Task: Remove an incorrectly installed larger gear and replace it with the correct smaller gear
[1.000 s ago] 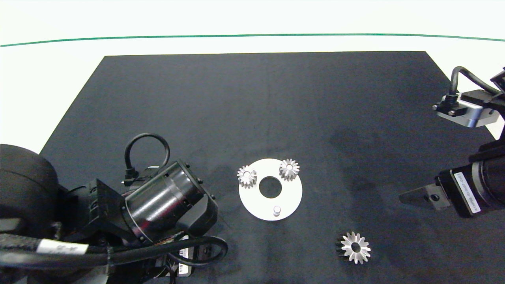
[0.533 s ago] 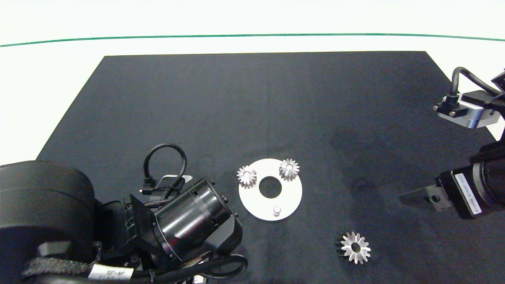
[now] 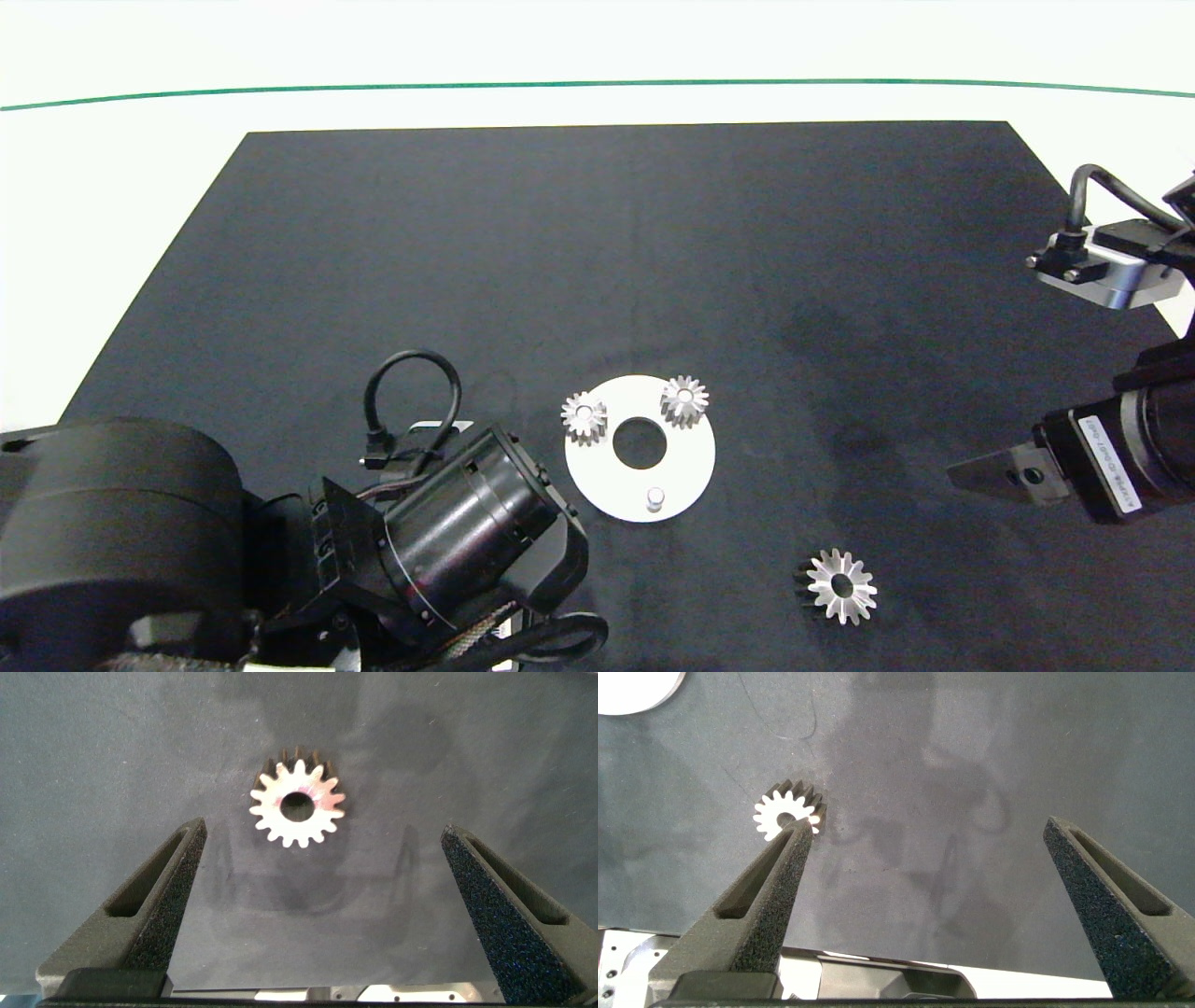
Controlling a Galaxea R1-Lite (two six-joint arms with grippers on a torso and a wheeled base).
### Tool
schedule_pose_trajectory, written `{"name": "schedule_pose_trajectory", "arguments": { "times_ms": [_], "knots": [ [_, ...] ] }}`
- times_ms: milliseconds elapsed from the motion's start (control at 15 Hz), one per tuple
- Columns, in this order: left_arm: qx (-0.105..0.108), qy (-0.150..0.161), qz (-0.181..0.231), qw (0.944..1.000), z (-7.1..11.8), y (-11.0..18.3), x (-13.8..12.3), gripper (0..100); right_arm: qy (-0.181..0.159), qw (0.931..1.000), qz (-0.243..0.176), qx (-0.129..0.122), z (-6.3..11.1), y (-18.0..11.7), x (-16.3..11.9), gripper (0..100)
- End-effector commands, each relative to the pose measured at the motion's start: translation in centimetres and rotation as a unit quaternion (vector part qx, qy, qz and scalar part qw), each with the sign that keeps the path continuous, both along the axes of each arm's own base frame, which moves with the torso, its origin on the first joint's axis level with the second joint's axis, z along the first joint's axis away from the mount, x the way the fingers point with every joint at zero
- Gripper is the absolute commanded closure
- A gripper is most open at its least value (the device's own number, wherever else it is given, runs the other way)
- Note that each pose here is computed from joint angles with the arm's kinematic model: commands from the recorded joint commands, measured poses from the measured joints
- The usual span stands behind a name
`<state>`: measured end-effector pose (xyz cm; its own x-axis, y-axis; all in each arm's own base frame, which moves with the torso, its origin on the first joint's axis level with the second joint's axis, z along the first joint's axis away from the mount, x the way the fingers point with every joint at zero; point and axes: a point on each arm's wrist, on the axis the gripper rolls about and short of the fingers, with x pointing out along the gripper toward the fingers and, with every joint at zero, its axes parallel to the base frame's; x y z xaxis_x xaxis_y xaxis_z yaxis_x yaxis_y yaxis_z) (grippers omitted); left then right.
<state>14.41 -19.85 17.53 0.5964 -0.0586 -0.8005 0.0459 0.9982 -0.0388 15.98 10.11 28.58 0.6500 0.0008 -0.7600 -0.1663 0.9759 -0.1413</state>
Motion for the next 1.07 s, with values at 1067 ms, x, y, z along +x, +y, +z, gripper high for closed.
{"name": "schedule_pose_trajectory", "arguments": {
  "times_ms": [1067],
  "knots": [
    [0.008,0.000,0.006,0.9999,-2.0,-0.5,0.9,1,0.002,1.0000,0.007,-0.002,-0.2,-0.1,-0.7,0]
  ]
}}
